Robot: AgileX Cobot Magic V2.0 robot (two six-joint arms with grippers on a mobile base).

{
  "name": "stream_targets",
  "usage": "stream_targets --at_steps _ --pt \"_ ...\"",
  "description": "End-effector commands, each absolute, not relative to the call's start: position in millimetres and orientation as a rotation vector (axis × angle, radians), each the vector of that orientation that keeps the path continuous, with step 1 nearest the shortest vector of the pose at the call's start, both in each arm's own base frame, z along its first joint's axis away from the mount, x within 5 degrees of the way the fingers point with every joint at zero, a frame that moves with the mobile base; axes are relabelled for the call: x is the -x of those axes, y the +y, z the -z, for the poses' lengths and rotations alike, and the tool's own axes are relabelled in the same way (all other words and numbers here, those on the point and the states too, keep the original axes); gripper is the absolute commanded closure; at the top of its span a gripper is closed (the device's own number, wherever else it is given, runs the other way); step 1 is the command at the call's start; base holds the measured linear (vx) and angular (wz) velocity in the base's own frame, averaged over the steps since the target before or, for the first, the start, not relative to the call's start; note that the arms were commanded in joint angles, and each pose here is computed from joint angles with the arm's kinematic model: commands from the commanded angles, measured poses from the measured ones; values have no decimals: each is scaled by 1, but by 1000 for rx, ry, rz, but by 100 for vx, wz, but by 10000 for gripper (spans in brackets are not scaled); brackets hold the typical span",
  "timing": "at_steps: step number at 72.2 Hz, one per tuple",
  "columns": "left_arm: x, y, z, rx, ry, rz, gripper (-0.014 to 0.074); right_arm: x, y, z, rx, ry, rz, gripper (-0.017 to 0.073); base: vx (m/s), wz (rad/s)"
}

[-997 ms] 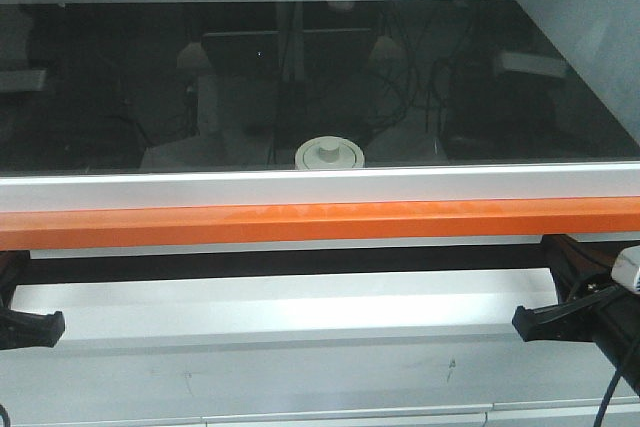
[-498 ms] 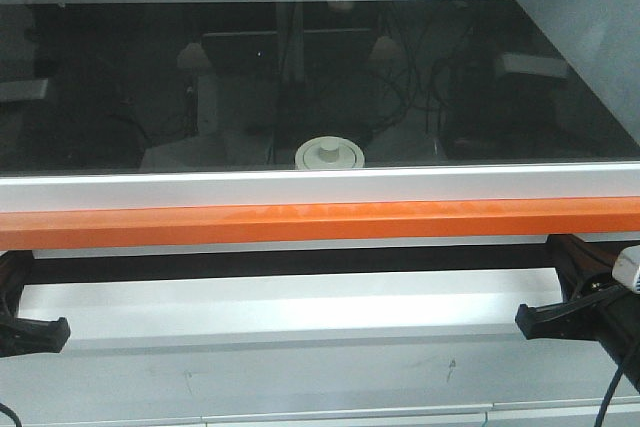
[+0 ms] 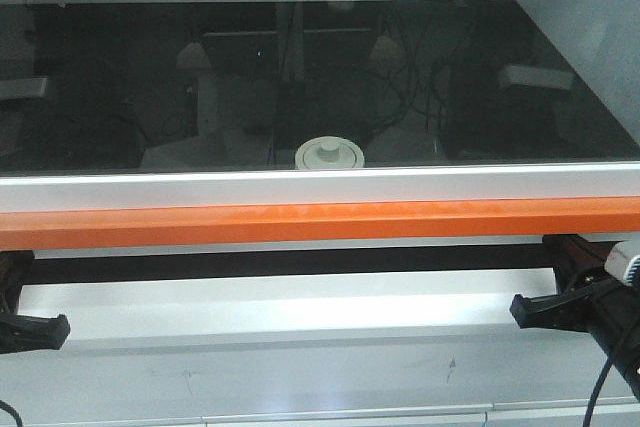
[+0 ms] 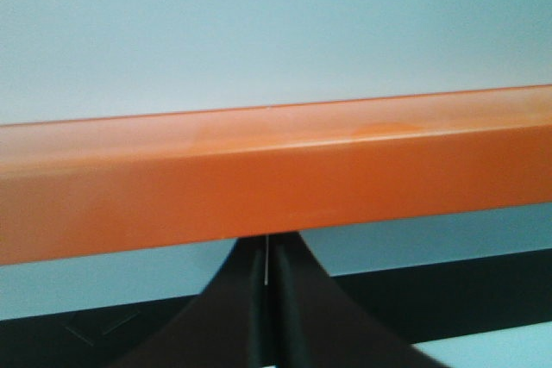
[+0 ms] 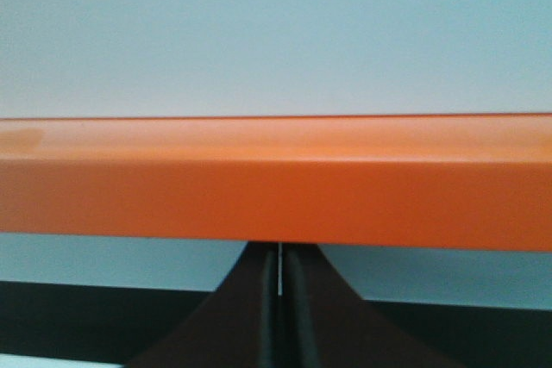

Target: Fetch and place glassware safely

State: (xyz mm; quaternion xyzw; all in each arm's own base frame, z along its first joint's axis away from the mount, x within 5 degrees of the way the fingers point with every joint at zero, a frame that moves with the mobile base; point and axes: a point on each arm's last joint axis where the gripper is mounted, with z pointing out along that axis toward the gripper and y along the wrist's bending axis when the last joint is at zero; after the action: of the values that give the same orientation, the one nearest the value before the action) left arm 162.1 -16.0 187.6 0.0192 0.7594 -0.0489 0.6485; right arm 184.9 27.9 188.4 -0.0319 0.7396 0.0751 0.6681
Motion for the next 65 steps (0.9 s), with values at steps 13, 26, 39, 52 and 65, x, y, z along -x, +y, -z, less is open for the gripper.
stream_targets --at_steps 13,26,39,52,65 --pt "-167 -16 -204 -43 1589 108 601 -190 28 -208 59 1505 -169 560 0 0" --pt "-167 -16 -205 -42 1574 109 601 -192 28 -209 59 1504 -169 560 0 0" --pt "-167 -16 -206 -42 1569 109 601 -195 29 -209 72 1501 -172 560 0 0" --pt "-167 -16 -209 -22 1546 130 601 -194 31 -211 96 1480 -181 560 0 0" --pt "-172 -17 -214 -21 1544 131 601 -194 32 -212 111 1475 -185 560 0 0"
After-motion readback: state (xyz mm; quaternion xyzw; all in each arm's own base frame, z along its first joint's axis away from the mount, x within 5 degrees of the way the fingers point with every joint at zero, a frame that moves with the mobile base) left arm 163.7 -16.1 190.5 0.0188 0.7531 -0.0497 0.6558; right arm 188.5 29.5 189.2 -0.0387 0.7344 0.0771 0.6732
